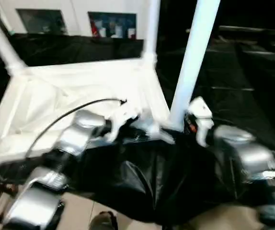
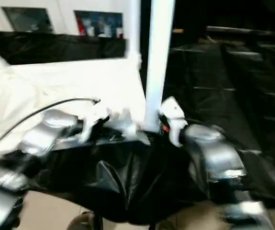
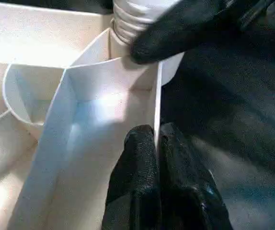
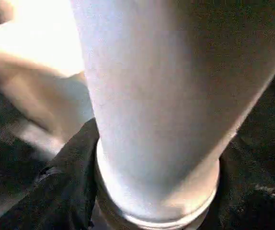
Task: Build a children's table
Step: Rotate leg to tighten
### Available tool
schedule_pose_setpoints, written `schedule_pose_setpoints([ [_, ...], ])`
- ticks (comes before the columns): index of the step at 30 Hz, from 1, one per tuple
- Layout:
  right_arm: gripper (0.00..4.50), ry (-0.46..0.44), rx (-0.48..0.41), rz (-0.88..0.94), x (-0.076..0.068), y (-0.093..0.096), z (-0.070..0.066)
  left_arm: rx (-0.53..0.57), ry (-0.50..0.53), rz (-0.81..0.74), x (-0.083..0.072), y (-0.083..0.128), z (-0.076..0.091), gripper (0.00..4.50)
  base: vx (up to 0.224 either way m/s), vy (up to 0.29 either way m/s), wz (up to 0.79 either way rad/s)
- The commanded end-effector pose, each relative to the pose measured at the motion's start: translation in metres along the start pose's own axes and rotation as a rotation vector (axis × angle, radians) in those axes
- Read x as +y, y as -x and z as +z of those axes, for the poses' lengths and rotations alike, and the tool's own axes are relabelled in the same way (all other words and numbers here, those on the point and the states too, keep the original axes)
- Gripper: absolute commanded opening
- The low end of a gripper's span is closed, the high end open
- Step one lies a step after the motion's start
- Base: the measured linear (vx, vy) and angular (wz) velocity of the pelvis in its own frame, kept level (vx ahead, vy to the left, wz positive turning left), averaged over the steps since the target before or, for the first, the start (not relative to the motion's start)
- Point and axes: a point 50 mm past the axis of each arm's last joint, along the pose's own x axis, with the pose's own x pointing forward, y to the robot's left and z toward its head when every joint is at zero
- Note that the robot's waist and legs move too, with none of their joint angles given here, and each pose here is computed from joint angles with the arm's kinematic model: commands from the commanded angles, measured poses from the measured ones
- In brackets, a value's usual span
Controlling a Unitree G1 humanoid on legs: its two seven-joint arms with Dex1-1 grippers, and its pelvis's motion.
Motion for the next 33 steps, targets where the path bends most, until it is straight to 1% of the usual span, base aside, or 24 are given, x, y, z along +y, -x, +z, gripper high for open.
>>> schedule_pose_setpoints([
  [1,2.75,-0.098,0.089,-0.145,0.003,-0.013,-0.022,-0.084,0.038,0.143,0.008,-0.008,0.022,0.00,0.000,0.000,0.00],
  [4,2.75,-0.137,0.074,-0.185,0.014,-0.027,-0.023,-0.109,0.060,0.191,0.007,-0.018,0.031,0.00,0.000,0.000,0.00],
  [5,2.75,-0.137,0.074,-0.185,0.014,-0.027,-0.023,-0.109,0.060,0.191,0.007,-0.018,0.031,0.00,0.000,0.000,0.00],
  [6,2.75,-0.145,0.062,-0.181,0.018,-0.032,-0.020,-0.120,0.044,0.183,0.004,-0.021,0.034,0.00,0.000,0.000,0.00],
  [7,3.10,-0.149,0.053,-0.176,0.020,-0.034,-0.019,-0.125,0.041,0.178,0.003,-0.023,0.035,0.00,0.000,0.000,0.00],
  [8,3.31,-0.159,0.038,-0.165,0.024,-0.037,-0.016,-0.132,0.030,0.168,0.001,-0.026,0.037,0.00,0.000,0.000,0.00],
  [9,3.31,-0.161,0.030,-0.152,0.026,-0.039,-0.013,-0.141,0.011,0.143,-0.001,-0.026,0.038,0.00,0.000,0.000,0.00],
  [10,3.50,-0.155,0.025,-0.142,0.027,-0.039,-0.011,-0.144,0.006,0.125,-0.003,-0.026,0.038,0.00,0.000,0.000,0.00],
  [11,3.55,-0.144,0.018,-0.139,0.027,-0.040,-0.009,-0.145,0.001,0.115,-0.003,-0.026,0.038,0.00,0.000,0.000,0.00],
  [12,3.65,-0.114,0.005,-0.119,0.027,-0.039,-0.006,-0.148,-0.013,0.091,-0.004,-0.025,0.037,0.00,0.000,0.000,0.00],
  [14,3.65,-0.083,-0.008,-0.099,0.026,-0.038,-0.003,-0.147,-0.022,0.074,-0.005,-0.023,0.035,0.00,0.000,0.000,0.00],
  [16,3.65,-0.029,-0.026,-0.059,0.022,-0.033,0.002,-0.147,-0.052,0.027,-0.007,-0.018,0.032,0.00,0.000,0.000,0.00],
  [17,3.65,-0.020,-0.029,-0.050,0.021,-0.031,0.003,-0.144,-0.055,0.020,-0.007,-0.017,0.031,0.00,0.000,0.000,0.00],
  [19,3.65,0.059,-0.034,0.001,0.012,-0.021,0.007,-0.139,-0.087,-0.049,-0.010,-0.010,0.025,0.00,0.000,0.000,0.00],
  [20,3.65,0.067,-0.034,0.006,0.011,-0.020,0.007,-0.140,-0.093,-0.057,-0.010,-0.010,0.024,0.00,0.000,0.000,0.00],
  [21,3.65,0.089,-0.032,0.020,0.008,-0.017,0.008,-0.143,-0.106,-0.077,-0.011,-0.008,0.023,0.00,0.000,0.000,0.00],
  [23,3.65,0.161,-0.015,0.084,-0.003,-0.004,0.010,-0.143,-0.132,-0.139,-0.014,0.000,0.020,0.00,0.000,0.000,0.00],
  [25,3.65,0.206,0.007,0.143,-0.007,0.006,0.011,-0.141,-0.139,-0.188,-0.015,0.005,0.017,0.00,0.000,0.000,0.00],
  [27,3.65,0.221,0.015,0.165,-0.008,0.009,0.011,-0.139,-0.140,-0.201,-0.016,0.007,0.016,0.00,0.000,0.000,0.00],
  [28,3.65,0.245,0.034,0.216,-0.010,0.016,0.011,-0.133,-0.144,-0.229,-0.017,0.010,0.014,0.00,0.000,0.000,0.00],
  [31,3.65,0.256,0.053,0.296,-0.012,0.028,0.012,-0.116,-0.144,-0.274,-0.019,0.016,0.009,0.00,0.000,0.000,0.00],
  [33,3.65,0.258,0.051,0.311,-0.012,0.030,0.012,-0.112,-0.145,-0.282,-0.019,0.017,0.008,0.00,0.000,0.000,0.00],
])
